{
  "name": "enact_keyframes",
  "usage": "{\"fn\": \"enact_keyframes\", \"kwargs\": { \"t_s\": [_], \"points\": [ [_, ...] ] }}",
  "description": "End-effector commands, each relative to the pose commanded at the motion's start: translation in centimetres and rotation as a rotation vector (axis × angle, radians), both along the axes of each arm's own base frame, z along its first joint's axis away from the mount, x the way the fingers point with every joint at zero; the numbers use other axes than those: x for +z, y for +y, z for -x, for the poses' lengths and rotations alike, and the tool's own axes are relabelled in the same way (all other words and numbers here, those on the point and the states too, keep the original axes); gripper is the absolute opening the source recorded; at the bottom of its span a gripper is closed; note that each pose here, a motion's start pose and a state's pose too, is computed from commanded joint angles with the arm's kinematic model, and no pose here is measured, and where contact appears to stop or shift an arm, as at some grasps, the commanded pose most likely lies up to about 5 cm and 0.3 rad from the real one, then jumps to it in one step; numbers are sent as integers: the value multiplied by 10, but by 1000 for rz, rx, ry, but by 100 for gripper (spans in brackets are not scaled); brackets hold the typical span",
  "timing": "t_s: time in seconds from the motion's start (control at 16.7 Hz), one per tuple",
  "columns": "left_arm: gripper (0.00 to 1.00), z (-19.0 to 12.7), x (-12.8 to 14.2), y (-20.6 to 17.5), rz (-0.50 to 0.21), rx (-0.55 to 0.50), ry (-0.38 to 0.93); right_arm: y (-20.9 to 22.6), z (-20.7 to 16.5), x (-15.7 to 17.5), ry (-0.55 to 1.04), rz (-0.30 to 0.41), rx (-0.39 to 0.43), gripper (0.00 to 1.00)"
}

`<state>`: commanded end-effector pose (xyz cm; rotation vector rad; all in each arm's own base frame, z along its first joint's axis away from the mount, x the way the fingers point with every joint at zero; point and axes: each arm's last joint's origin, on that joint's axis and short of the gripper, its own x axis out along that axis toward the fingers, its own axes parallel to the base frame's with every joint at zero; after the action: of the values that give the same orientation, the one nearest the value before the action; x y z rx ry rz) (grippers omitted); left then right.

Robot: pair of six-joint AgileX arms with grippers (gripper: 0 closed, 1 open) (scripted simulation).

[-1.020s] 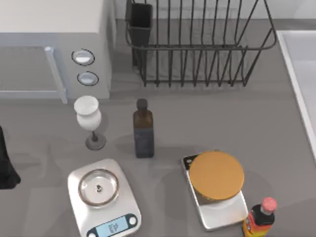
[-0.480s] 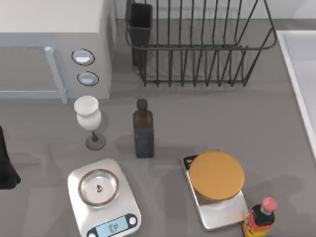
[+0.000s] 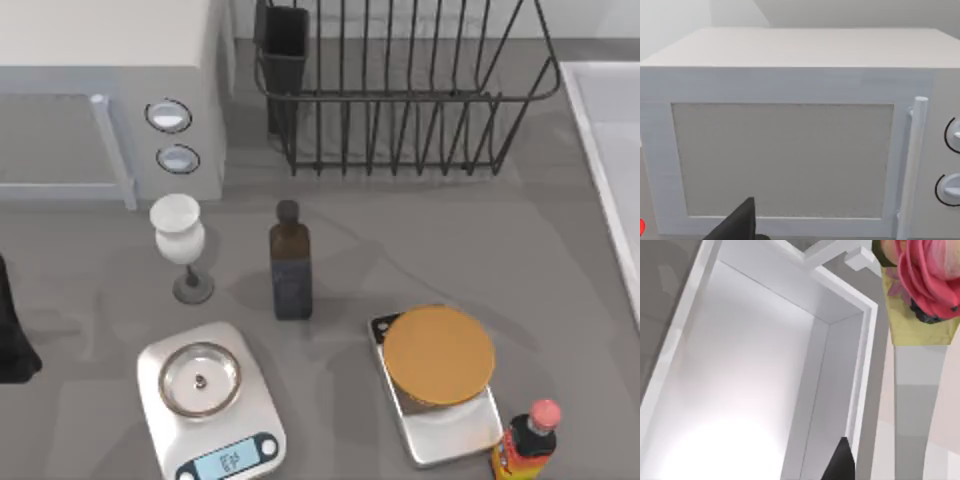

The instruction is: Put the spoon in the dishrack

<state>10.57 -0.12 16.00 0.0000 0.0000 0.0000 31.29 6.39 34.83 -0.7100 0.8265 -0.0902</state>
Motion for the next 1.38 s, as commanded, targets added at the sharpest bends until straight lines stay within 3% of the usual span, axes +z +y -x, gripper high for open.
{"fn": "enact_keyframes", "kwargs": {
  "t_s": [0.12,0.3,0.48,0.66,0.78,1.14,1.38],
  "points": [
    [100,0,0,0,0,0,0,66,12,13,-221,-70,65,0],
    [100,0,0,0,0,0,0,144,53,35,-512,-276,130,0],
    [100,0,0,0,0,0,0,185,97,56,-707,-510,131,0],
    [100,0,0,0,0,0,0,199,124,68,-805,-666,98,0],
    [100,0,0,0,0,0,0,200,130,71,-829,-704,82,0],
    [100,0,0,0,0,0,0,204,124,67,-827,-703,83,0],
    [100,0,0,0,0,0,0,227,79,29,-817,-703,94,0]
  ]
}}
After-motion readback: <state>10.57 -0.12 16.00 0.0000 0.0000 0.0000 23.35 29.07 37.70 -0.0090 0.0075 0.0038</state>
